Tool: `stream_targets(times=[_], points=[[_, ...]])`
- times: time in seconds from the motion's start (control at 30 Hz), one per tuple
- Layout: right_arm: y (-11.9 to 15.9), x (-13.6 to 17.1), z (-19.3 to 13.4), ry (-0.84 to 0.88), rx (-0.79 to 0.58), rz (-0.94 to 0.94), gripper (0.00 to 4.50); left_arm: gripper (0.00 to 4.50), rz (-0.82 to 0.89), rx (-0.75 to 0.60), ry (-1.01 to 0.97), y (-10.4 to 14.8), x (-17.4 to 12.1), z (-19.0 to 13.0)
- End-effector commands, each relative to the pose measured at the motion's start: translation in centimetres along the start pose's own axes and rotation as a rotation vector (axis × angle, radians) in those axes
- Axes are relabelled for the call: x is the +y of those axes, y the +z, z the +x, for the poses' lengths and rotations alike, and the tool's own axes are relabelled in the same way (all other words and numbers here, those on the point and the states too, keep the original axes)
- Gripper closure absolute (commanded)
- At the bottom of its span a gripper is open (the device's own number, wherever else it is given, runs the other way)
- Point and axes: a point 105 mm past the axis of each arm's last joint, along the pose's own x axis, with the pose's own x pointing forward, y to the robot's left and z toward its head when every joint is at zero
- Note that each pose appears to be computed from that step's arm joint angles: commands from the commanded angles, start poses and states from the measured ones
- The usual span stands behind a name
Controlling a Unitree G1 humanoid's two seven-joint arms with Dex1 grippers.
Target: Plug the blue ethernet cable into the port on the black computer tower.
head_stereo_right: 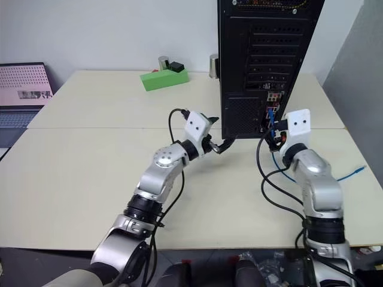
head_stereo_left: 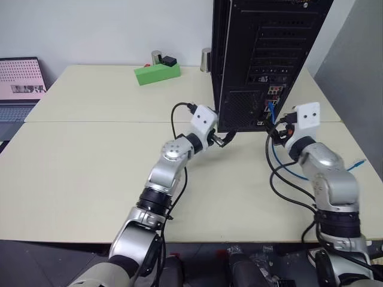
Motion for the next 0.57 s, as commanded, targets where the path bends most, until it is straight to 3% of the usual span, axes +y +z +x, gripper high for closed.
stream_targets(times=[0.03, 0.17, 0.33, 0.57], points=[[2.3, -0.3, -1.6, 0.086, -0.064, -0.043, 0.05, 0.00, 0.028, 0.018, -0.037, 0.9, 1.4, -1.3], [3.2, -1.5, -3.3, 0.158, -0.077, -0.034, 0.05, 0.00, 0.061, 0.050, -0.133, 2.1, 1.8, -3.3], [3.4, -0.8, -4.3, 0.274, -0.086, -0.012, 0.05, 0.00, 0.072, 0.034, -0.192, 3.2, 2.8, -5.1], [3.6, -1.7, -4.8, 0.262, -0.090, 0.003, 0.05, 0.00, 0.043, 0.011, -0.284, 4.2, 2.2, -5.8]])
